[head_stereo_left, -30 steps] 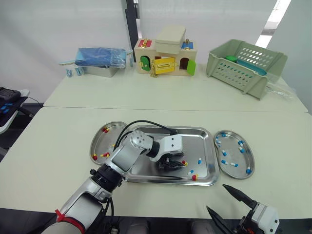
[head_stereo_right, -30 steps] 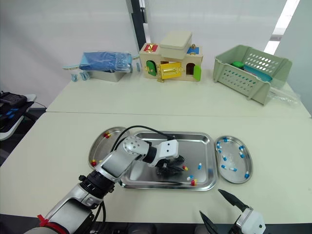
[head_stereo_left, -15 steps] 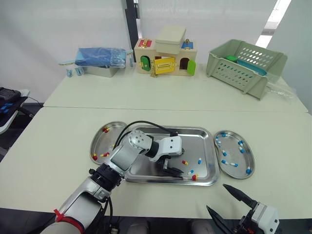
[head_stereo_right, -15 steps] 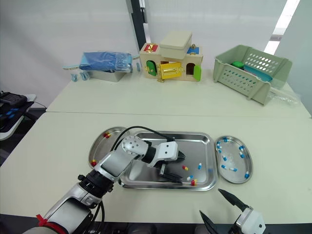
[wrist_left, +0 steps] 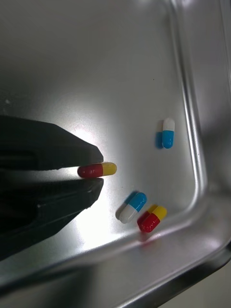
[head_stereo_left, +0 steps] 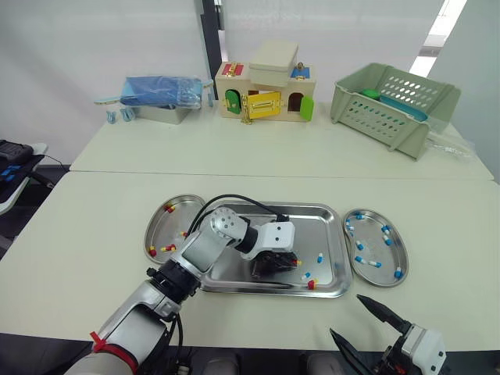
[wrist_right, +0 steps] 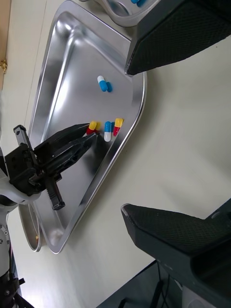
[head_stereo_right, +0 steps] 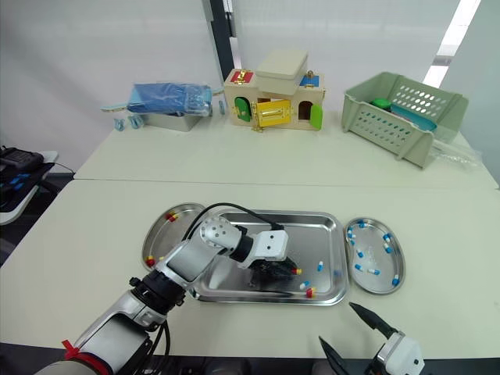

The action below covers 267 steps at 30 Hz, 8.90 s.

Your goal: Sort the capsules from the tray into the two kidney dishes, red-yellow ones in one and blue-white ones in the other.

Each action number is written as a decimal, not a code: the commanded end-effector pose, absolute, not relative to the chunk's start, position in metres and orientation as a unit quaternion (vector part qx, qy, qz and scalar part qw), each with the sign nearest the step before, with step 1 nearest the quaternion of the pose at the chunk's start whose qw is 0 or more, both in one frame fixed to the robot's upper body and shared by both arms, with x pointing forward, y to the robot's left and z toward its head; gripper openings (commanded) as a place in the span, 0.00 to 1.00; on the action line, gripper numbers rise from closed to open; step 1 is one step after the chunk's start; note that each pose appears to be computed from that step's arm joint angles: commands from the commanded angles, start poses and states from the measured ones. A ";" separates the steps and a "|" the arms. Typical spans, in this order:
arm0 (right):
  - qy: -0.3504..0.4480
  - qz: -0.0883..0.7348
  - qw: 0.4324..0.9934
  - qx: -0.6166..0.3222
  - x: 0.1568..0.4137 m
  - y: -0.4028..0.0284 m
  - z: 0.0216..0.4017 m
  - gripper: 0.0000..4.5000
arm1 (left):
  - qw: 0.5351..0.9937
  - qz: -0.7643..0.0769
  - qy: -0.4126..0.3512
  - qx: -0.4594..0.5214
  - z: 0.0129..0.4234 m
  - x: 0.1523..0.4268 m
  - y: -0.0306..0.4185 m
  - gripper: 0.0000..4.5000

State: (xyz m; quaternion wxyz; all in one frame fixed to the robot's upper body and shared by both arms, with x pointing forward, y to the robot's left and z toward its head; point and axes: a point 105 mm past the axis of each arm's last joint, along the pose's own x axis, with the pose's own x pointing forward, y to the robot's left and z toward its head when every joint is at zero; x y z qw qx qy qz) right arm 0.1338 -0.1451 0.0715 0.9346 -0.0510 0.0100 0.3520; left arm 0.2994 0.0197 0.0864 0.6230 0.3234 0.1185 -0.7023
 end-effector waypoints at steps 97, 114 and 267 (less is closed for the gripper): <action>0.165 0.312 0.924 -0.146 0.213 -0.317 0.146 1.00 | 0.934 -0.178 0.235 0.203 0.163 0.241 0.401 0.99; 0.196 0.304 0.918 -0.162 0.236 -0.327 0.141 1.00 | 0.939 -0.213 0.197 0.183 0.157 0.231 0.377 0.99; 0.148 0.719 0.455 -0.504 0.276 -0.067 0.095 0.00 | 0.894 -0.430 -0.117 0.046 0.098 0.128 0.148 1.00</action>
